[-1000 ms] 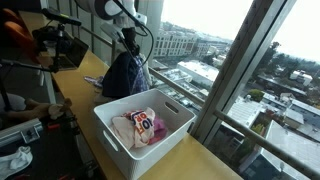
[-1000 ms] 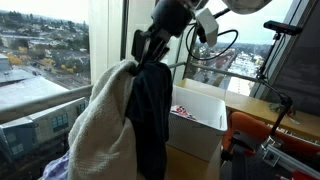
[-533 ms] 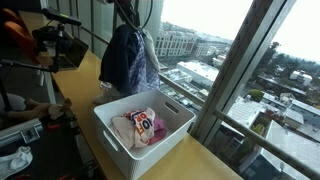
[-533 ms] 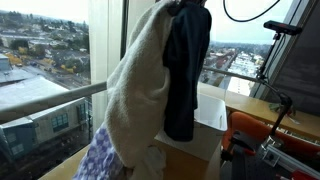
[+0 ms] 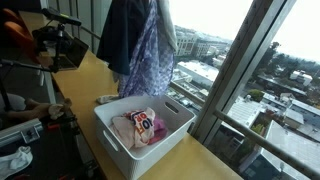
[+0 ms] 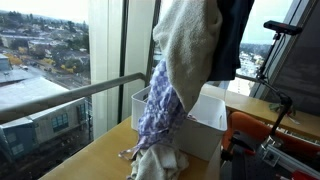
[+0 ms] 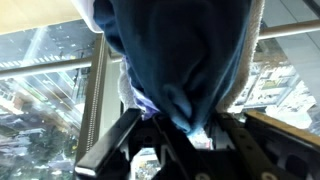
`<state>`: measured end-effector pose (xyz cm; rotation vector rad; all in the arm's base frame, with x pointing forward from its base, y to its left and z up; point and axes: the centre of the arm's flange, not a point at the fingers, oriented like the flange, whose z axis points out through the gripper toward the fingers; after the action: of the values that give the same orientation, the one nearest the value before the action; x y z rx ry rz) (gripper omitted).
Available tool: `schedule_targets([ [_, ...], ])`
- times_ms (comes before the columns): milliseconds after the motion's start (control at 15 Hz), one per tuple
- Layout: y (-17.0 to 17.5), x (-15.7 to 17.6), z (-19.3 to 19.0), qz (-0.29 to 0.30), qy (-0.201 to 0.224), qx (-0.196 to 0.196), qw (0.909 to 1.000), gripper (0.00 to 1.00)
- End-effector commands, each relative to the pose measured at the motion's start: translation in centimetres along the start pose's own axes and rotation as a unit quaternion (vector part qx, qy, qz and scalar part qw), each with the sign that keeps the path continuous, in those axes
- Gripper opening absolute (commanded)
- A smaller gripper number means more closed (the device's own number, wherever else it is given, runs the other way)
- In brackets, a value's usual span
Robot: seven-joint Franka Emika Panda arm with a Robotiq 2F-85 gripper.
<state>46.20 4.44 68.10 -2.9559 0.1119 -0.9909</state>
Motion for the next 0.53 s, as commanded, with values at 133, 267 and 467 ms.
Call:
schedule_targets([
  [133, 4.5, 6.1, -6.4, 0.028, 0.009, -0.039, 0.9988, 0.05],
  [267, 5.7, 8.5, -8.6, 0.038, 0.011, -0.052, 0.9978, 0.05],
  [467, 7.4, 12.0, -11.7, 0.055, 0.014, -0.065, 0.9963, 0.05],
])
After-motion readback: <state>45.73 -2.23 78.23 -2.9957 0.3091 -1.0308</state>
